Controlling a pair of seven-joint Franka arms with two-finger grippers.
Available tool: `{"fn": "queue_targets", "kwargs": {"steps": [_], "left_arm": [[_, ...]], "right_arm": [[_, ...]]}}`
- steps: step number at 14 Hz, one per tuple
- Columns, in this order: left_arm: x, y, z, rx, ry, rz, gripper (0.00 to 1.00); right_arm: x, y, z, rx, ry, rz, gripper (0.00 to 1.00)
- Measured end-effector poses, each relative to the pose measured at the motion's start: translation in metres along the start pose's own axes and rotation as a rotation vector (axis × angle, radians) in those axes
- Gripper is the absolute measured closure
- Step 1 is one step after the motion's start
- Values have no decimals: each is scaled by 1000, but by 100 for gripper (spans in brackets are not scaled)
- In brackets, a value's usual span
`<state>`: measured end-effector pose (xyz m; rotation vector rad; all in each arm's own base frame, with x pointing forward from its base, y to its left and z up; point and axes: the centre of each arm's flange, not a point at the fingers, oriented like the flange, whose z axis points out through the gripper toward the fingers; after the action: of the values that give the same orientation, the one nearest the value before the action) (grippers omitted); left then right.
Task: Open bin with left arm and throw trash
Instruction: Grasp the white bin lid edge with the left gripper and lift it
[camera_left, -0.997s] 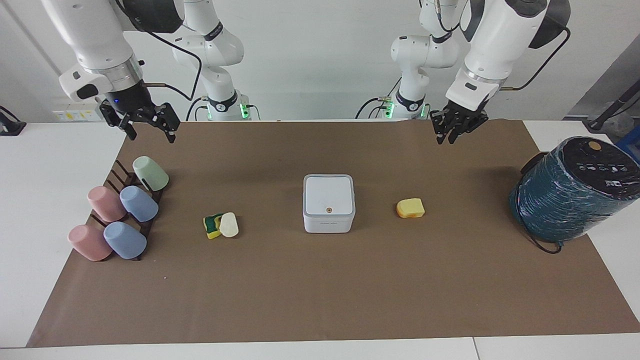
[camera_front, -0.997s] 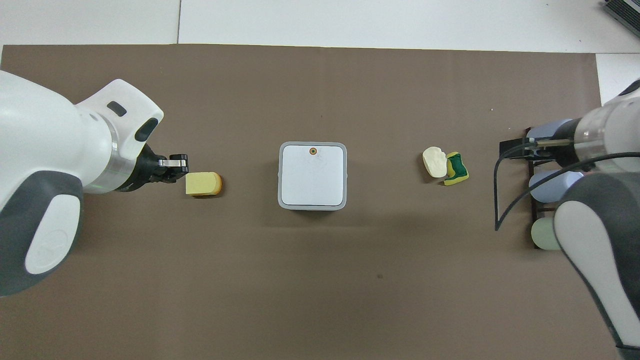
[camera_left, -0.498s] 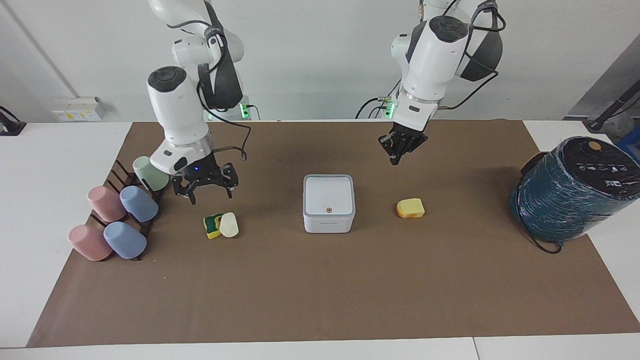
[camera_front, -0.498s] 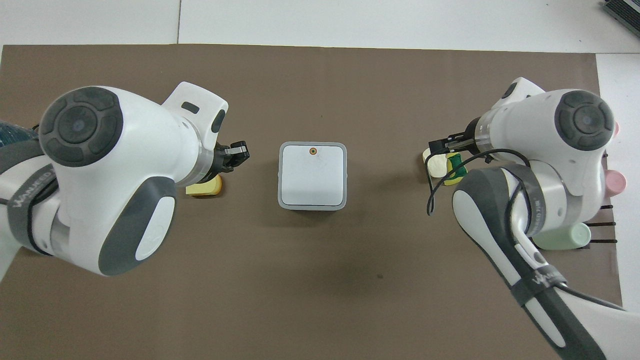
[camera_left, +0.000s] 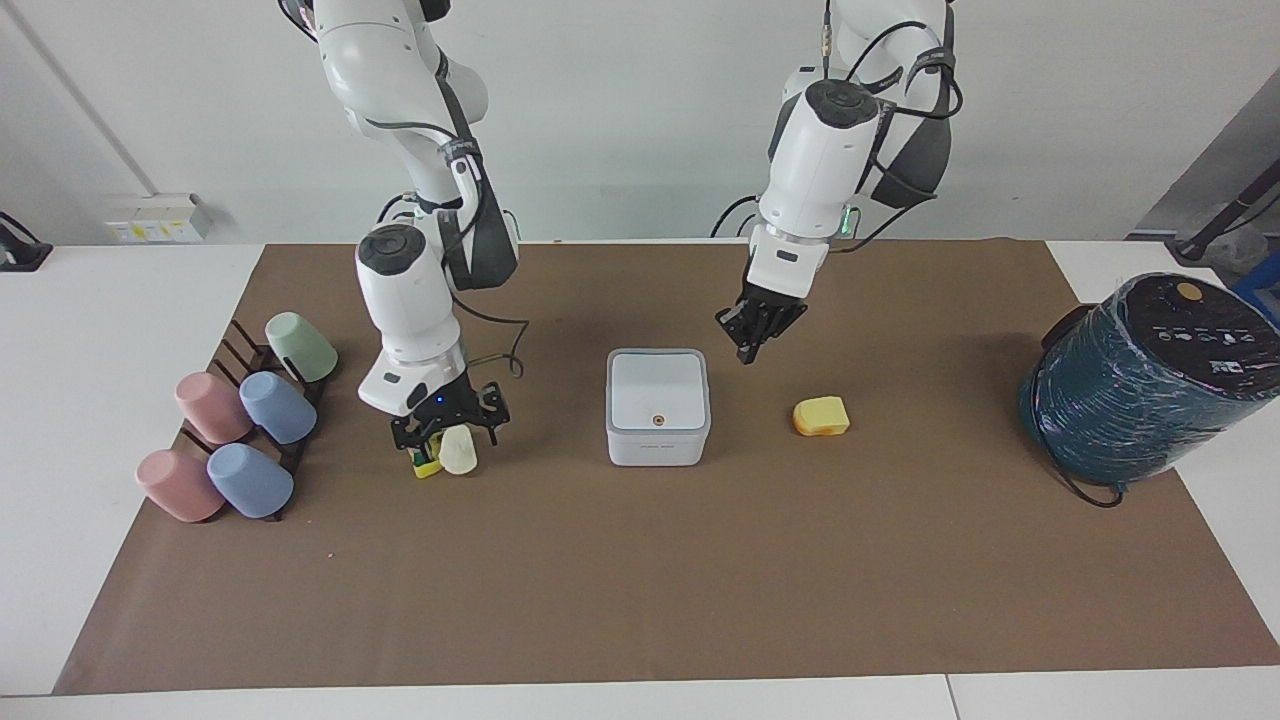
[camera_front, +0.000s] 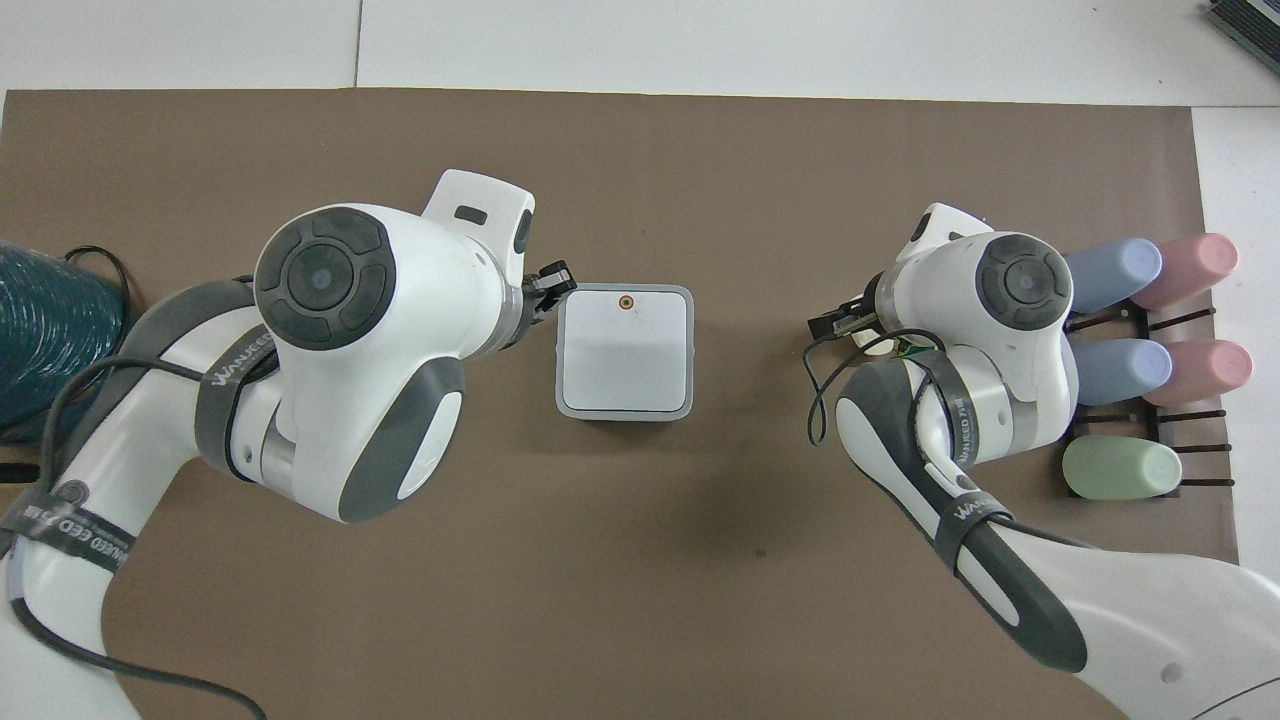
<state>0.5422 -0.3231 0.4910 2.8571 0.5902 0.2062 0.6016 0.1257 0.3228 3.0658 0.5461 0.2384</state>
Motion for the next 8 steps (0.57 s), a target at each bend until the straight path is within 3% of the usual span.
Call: {"fn": "queue_targets", "kwargs": {"steps": [5,6,8], "left_arm": [[-10,13,15,-60,-5,-46,99],[-15,16,22,-62,-9,-51,99],[-24,20,36,-58,-22,-59,99]], "right_arm": [[-15,0,16,-1,-11,-3,6],[-16,0,17,-3,-13,-5,13],[-15,1,16,-6,-2,-4,38]]}}
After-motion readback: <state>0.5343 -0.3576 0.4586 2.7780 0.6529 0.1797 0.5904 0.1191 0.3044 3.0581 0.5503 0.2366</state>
